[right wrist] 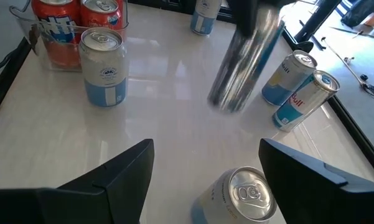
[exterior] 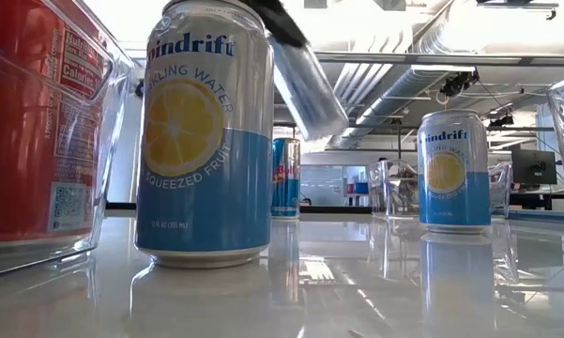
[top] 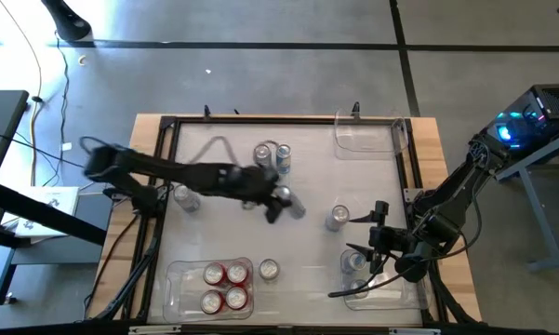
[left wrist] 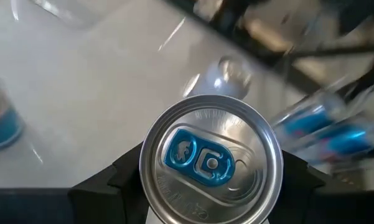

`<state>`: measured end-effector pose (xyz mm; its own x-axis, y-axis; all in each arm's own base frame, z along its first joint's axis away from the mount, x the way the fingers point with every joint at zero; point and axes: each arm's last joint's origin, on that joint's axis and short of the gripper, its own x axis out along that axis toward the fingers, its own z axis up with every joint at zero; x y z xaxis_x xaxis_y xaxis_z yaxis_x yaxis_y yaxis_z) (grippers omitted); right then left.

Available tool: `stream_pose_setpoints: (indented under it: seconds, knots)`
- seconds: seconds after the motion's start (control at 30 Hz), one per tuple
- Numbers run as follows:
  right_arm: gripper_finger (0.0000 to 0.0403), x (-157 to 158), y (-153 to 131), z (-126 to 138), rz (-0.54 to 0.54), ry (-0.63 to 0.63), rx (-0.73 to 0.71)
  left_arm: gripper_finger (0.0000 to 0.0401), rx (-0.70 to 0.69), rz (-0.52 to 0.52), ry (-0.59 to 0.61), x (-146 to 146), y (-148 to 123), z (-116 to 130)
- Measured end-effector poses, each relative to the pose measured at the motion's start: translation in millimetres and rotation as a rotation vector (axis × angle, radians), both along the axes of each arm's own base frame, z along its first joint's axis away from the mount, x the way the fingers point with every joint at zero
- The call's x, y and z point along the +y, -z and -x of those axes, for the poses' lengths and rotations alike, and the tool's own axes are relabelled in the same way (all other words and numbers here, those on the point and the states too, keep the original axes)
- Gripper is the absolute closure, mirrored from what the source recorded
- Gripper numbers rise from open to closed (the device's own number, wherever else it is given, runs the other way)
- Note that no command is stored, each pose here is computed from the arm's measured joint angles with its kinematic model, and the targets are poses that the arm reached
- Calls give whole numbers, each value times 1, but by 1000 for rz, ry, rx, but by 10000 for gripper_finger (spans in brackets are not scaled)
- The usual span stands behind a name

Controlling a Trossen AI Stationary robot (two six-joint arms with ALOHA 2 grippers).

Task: Sort soda cans
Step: Put the left blue soda can into the bottom right transparent bin

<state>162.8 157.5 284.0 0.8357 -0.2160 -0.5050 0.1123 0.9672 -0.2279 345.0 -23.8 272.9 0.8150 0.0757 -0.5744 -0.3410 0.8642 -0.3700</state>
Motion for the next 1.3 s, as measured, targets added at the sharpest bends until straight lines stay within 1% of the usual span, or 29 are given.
stream_pose_setpoints:
  seconds: [0.13,0.23,0.33,0.43,0.5,0.6,0.67,0.73,0.9,1.03,1.17,1.23,1.3]
  knots:
    - [117,0,0,0,-4,0,-1,184,138,-59,54,-11,12,-41]
    - [117,0,0,0,-10,3,-2,184,187,-102,108,-22,20,-66]
    - [117,0,0,0,-23,11,-3,184,198,-133,155,-32,25,-83]
    - [117,0,0,0,-28,16,-3,184,211,-144,176,-39,32,-92]
    - [117,0,0,0,-29,15,-3,172,229,-141,177,-41,40,-95]
    - [117,0,0,0,-32,17,-4,132,261,-136,170,-40,51,-97]
    - [117,0,0,0,-34,17,-6,113,261,-137,168,-40,53,-98]
    - [117,0,0,0,-36,17,-8,103,260,-131,163,-40,53,-99]
    - [117,-1,-2,-6,-52,4,-13,98,248,-127,165,-41,50,-98]
    - [117,-3,-5,-19,-65,-50,-5,96,238,-104,194,-43,43,-95]
    - [117,-11,-1,-37,-38,-86,27,95,210,-92,220,-47,24,-87]
    - [117,-16,2,-47,-28,-89,50,95,200,-121,230,-49,10,-78]
    - [117,-22,6,-59,-48,-102,68,95,223,-170,210,-51,-2,-67]
